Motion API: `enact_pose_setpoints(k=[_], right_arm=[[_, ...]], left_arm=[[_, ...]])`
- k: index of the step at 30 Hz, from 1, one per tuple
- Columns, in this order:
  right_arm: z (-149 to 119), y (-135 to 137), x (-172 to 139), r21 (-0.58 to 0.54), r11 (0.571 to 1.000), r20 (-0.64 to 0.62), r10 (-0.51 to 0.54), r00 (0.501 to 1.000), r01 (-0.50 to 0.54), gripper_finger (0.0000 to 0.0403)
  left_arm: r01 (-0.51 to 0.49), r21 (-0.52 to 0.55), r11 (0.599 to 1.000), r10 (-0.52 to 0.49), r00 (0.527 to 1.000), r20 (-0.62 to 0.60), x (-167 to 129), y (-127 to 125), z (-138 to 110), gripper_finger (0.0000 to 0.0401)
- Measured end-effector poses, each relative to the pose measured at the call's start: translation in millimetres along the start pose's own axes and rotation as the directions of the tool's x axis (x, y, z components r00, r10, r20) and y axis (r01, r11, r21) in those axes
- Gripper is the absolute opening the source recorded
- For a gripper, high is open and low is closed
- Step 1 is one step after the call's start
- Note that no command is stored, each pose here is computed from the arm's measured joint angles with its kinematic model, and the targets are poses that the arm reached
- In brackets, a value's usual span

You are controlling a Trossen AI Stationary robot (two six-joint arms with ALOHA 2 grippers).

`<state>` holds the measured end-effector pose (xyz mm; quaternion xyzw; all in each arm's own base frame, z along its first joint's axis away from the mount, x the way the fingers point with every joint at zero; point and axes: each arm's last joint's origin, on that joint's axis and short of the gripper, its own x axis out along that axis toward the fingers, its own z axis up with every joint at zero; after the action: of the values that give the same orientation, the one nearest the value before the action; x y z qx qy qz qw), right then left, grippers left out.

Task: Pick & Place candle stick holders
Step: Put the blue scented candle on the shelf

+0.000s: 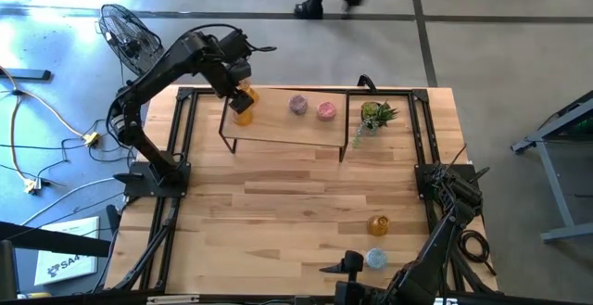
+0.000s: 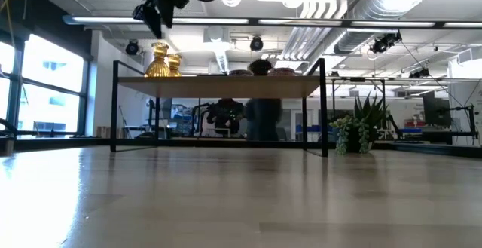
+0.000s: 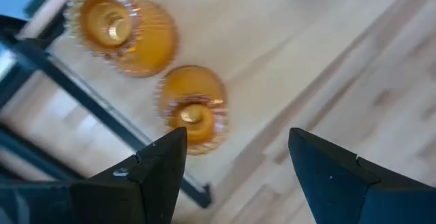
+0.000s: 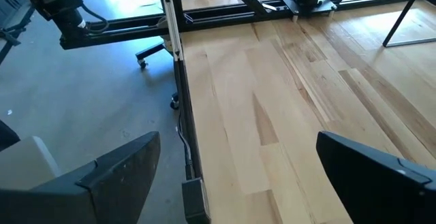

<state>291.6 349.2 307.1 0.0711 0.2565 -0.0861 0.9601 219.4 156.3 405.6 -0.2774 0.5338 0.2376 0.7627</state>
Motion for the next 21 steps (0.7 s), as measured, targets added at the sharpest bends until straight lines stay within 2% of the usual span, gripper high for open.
enact_pose_setpoints(k=[2,7,11,15,18,21], right_arm=[[-0.1,0.1,-0.1,0.000,1.000,0.000,0.000,1.000,0.000,0.0388],[-0.1,0.1,-0.1,0.007,1.000,0.000,0.000,1.000,0.000,0.0388],[-0.7,-0.4,-0.1,0.053,0.999,-0.006,-0.002,1.000,0.002,0.0388],[-4.2,-3.5,-0.8,0.144,0.989,-0.039,-0.019,0.999,0.024,0.0388],[-11.8,-11.4,-2.0,0.253,0.963,-0.127,-0.060,0.990,0.091,0.0388],[-21.9,-24.1,-5.4,0.384,0.894,-0.272,-0.130,0.954,0.231,0.0388]], left_arm=[[0.049,-0.001,0.999,-0.049,0.999,0.007,-3.8,-6.4,-0.5,0.0252],[0.101,0.085,0.991,-0.103,0.994,0.021,-11.1,-29.8,-4.5,0.0252],[0.106,0.198,0.974,-0.110,0.994,0.009,-10.5,-51.8,-11.2,0.0252],[0.091,0.304,0.948,-0.096,0.995,-0.001,-8.8,-76.3,-21.2,0.0252],[0.090,0.361,0.928,-0.093,0.996,-0.010,-8.2,-95.8,-31.2,0.0252],[0.085,0.427,0.900,-0.087,0.996,-0.015,-8.1,-114.8,-43.0,0.0252]])
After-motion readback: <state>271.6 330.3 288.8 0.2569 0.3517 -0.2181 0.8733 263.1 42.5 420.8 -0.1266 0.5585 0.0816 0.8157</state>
